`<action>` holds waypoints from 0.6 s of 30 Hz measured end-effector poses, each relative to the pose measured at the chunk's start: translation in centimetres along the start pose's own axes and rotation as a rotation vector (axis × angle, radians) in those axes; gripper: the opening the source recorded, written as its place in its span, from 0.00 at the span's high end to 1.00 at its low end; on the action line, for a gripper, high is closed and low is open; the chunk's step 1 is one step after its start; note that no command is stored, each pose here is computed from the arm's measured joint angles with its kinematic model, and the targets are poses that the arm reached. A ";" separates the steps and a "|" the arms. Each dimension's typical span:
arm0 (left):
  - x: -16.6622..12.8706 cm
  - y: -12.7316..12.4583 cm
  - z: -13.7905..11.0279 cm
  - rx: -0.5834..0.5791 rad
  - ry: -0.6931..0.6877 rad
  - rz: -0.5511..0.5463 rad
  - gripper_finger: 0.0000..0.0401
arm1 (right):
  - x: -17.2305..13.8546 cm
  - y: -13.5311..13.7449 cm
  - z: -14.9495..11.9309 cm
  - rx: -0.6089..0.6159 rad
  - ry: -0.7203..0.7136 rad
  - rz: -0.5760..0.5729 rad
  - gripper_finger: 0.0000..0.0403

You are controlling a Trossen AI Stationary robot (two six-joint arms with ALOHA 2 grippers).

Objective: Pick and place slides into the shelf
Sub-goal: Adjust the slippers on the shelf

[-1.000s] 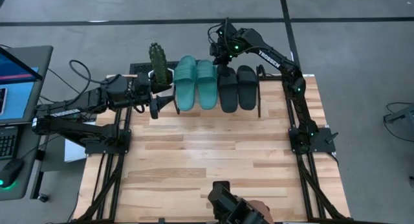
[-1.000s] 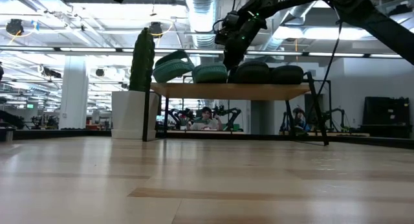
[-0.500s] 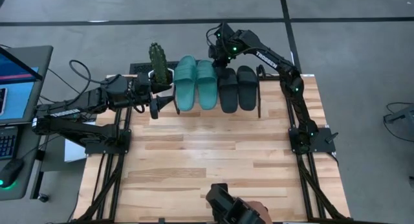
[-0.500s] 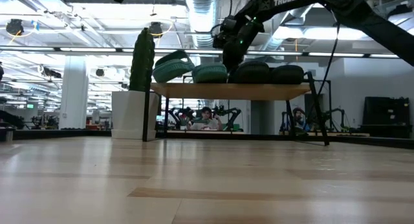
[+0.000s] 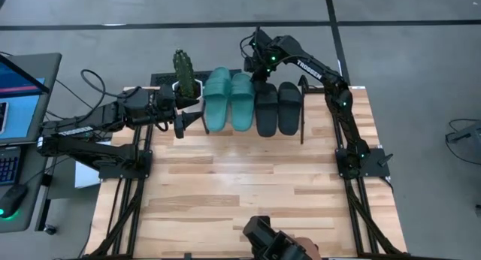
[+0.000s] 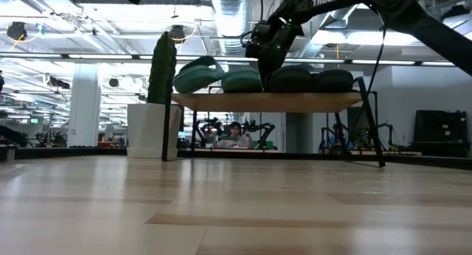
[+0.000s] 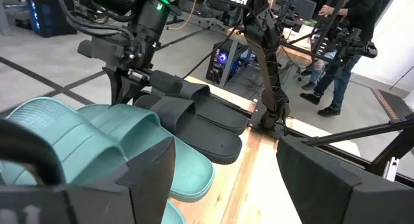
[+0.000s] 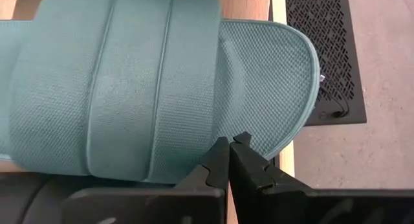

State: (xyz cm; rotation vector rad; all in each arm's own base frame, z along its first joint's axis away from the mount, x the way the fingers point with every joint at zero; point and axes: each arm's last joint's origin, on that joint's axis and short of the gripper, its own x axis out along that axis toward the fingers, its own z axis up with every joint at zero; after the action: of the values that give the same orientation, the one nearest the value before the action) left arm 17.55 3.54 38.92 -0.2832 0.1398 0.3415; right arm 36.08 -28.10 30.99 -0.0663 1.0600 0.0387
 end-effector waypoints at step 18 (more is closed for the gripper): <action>0.0 0.1 0.0 0.001 -0.005 0.021 0.36 | -5.4 2.5 0.9 -0.041 -0.093 -0.013 1.00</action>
State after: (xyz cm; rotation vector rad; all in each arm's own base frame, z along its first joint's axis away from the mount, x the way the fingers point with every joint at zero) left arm 17.53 3.60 38.91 -0.2797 0.1378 0.3634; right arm 34.08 -25.55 36.05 -0.1079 0.9658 0.0514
